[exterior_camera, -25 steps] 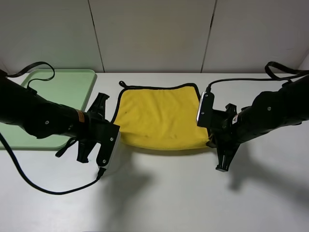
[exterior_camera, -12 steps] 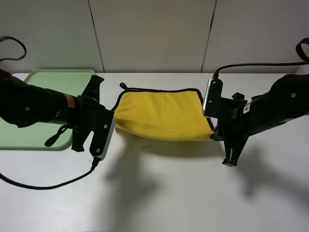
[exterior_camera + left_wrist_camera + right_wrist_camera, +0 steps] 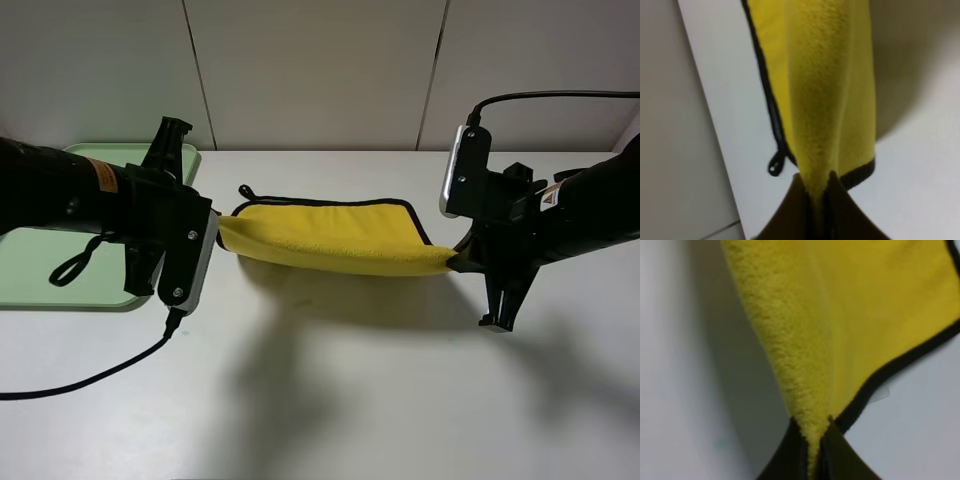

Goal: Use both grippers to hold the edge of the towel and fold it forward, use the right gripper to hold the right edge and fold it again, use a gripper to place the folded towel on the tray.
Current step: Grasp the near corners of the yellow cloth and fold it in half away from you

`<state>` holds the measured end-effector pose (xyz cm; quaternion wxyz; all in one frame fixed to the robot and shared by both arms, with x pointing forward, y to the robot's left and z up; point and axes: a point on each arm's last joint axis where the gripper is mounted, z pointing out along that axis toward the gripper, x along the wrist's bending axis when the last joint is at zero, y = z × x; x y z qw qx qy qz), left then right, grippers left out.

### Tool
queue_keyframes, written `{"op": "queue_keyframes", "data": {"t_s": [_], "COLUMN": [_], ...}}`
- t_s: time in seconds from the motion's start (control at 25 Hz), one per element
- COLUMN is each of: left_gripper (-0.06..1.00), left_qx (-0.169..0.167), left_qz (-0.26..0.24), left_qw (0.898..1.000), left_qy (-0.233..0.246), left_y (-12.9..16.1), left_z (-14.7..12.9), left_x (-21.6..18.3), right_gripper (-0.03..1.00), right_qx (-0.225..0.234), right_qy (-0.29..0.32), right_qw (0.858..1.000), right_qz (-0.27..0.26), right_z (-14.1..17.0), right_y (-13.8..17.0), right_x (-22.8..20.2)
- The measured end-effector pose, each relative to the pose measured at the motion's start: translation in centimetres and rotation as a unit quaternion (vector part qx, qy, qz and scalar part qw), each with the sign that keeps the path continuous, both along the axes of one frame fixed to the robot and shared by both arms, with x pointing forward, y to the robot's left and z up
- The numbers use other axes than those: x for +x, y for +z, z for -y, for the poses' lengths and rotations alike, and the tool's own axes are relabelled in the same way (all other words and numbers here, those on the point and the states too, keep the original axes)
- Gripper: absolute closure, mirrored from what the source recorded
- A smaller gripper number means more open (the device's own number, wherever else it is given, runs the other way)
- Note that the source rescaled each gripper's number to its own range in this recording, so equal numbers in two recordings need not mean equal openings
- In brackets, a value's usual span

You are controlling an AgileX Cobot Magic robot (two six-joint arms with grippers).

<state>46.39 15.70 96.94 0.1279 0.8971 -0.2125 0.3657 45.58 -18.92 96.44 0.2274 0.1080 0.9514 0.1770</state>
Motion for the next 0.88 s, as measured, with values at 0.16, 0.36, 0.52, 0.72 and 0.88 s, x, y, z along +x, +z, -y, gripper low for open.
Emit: {"op": "queue_keyframes", "data": {"t_s": [0.16, 0.36, 0.52, 0.72, 0.88], "left_gripper": [0.94, 0.94, 0.94, 0.94, 0.94], "left_qx": [-0.005, -0.014, -0.017, -0.012, -0.011], "left_qz": [0.008, 0.023, 0.03, 0.022, 0.022], "left_qw": [1.0, 1.0, 0.999, 1.0, 1.0], "left_qy": [0.001, 0.001, 0.001, 0.002, 0.001], "left_y": [1.3, 2.7, 3.5, 3.6, 3.6], "left_z": [-0.4, -0.8, -1.1, -1.3, -1.3], "left_x": [-0.6, -1.2, -1.7, -2.0, -2.0], "right_gripper": [0.97, 0.97, 0.97, 0.97, 0.97], "right_qx": [0.007, 0.015, 0.016, 0.014, 0.01], "right_qy": [0.0, 0.002, 0.006, 0.001, 0.001], "right_qw": [1.0, 1.0, 1.0, 1.0, 1.0], "right_qz": [0.008, 0.017, 0.025, 0.024, 0.027], "right_z": [0.2, 0.5, 0.8, 1.0, 1.1], "right_y": [1.1, 2.4, 3.2, 3.5, 3.6], "right_x": [-0.6, -1.4, -2.0, -2.3, -2.2]}}
